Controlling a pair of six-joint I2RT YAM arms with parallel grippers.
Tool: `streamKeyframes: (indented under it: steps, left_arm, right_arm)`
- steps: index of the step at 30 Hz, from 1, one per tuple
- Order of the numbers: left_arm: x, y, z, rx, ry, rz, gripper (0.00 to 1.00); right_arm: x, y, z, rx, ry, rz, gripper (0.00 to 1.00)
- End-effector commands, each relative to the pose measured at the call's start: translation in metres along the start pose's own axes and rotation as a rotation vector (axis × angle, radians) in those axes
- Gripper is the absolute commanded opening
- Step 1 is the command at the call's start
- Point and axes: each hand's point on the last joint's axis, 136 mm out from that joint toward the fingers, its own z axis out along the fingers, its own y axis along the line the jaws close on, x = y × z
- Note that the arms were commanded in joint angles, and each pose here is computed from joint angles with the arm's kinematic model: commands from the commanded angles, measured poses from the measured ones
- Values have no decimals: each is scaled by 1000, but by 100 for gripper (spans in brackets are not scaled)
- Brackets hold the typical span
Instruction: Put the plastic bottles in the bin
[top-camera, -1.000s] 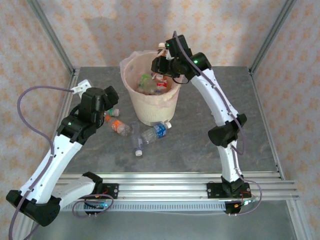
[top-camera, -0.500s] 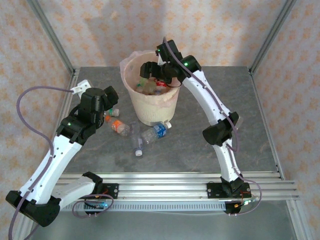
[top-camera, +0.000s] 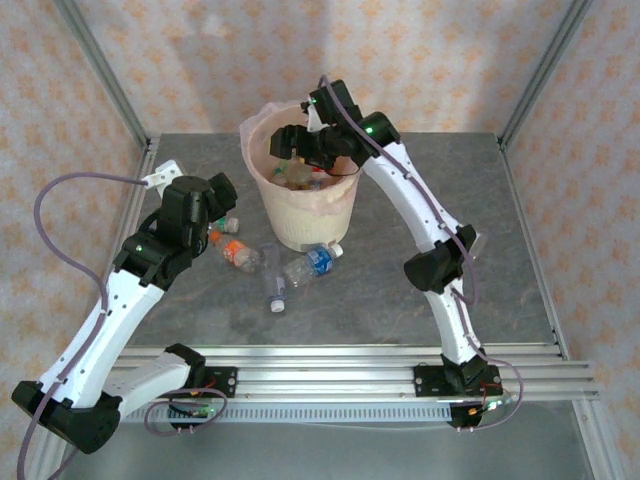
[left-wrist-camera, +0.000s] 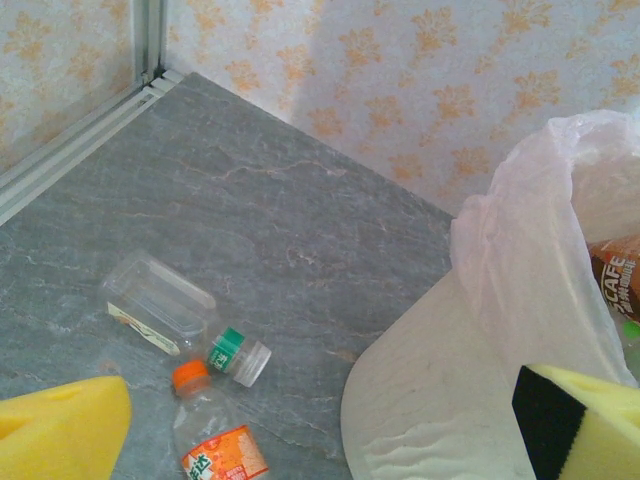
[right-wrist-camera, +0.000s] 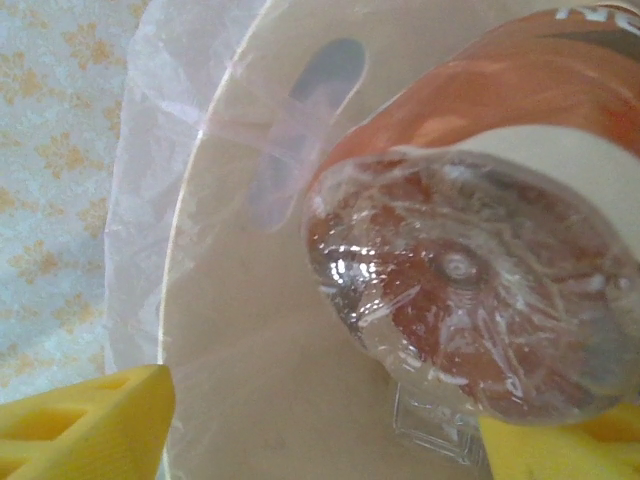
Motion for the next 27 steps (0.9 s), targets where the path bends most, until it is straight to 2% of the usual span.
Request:
streamKeyframes:
  steps: [1,6,11,16,24,27]
  left_arm:
    - [-8,5,1,-24,-37,-27,100]
    - [-8,5,1,-23,-39,-30,100]
    - [-8,4,3,-22,-35,-31,100]
    - [-7,3,5,-23,-31,-27,100]
    - [-9,4,3,-27,-34,-24,100]
    - [-8,4,4,-26,-32,-25,100]
  right_arm:
    - [-19,26,-43,-32,-118,-81,73]
    - [-34,15,-64,69,-218,-111,58]
    - [-43,14,-66,89,-261,-116,45]
    - [-45,12,-50,77,-252,-113,43]
    - [-47,-25,-37,236,-258,-90,43]
    - [-45,-38,-27,252,-231,-65,43]
